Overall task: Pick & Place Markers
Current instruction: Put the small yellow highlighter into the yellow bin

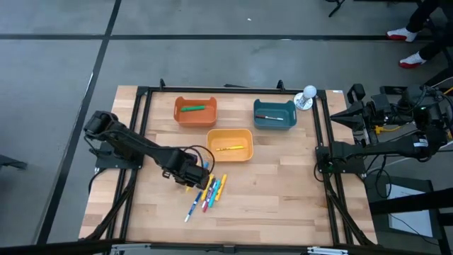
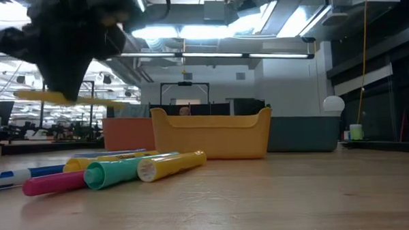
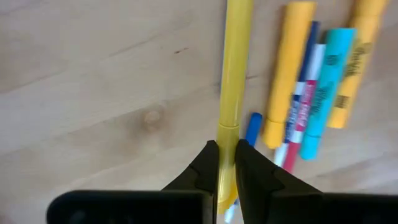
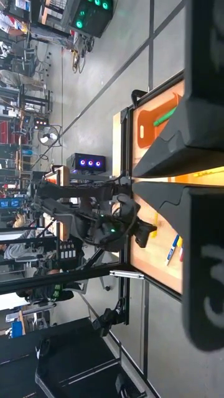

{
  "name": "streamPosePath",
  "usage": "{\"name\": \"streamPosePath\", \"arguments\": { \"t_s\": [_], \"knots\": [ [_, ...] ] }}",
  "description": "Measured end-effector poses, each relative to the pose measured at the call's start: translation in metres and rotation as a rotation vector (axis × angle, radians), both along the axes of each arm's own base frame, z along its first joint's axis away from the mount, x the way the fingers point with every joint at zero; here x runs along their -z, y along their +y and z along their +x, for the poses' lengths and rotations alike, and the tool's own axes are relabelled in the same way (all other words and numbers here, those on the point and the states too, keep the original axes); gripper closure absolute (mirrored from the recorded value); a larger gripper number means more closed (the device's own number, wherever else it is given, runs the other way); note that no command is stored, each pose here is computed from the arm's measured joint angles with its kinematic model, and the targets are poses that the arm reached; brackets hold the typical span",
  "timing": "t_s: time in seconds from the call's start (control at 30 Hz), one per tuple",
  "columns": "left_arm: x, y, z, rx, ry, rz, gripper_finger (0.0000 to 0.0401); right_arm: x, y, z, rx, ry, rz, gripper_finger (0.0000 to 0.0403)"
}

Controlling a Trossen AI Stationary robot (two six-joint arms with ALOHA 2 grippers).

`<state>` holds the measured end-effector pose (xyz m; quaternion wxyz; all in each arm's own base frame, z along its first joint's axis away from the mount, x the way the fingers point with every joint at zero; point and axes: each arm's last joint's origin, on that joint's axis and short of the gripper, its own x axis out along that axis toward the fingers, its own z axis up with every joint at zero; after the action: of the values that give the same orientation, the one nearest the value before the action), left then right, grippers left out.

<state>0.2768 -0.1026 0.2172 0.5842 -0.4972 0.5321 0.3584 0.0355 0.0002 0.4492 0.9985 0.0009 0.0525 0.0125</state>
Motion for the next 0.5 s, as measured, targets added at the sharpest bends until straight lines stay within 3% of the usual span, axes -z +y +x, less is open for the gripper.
{"name": "streamPosePath", "arguments": {
  "t_s": [0.5],
  "knots": [
    [-0.053, 0.014, -0.023, -0.003, -0.26, 0.08, 0.04, 0.0, 0.0, 0.0, 0.0, 0.0, 0.0, 0.0379]
  ]
}}
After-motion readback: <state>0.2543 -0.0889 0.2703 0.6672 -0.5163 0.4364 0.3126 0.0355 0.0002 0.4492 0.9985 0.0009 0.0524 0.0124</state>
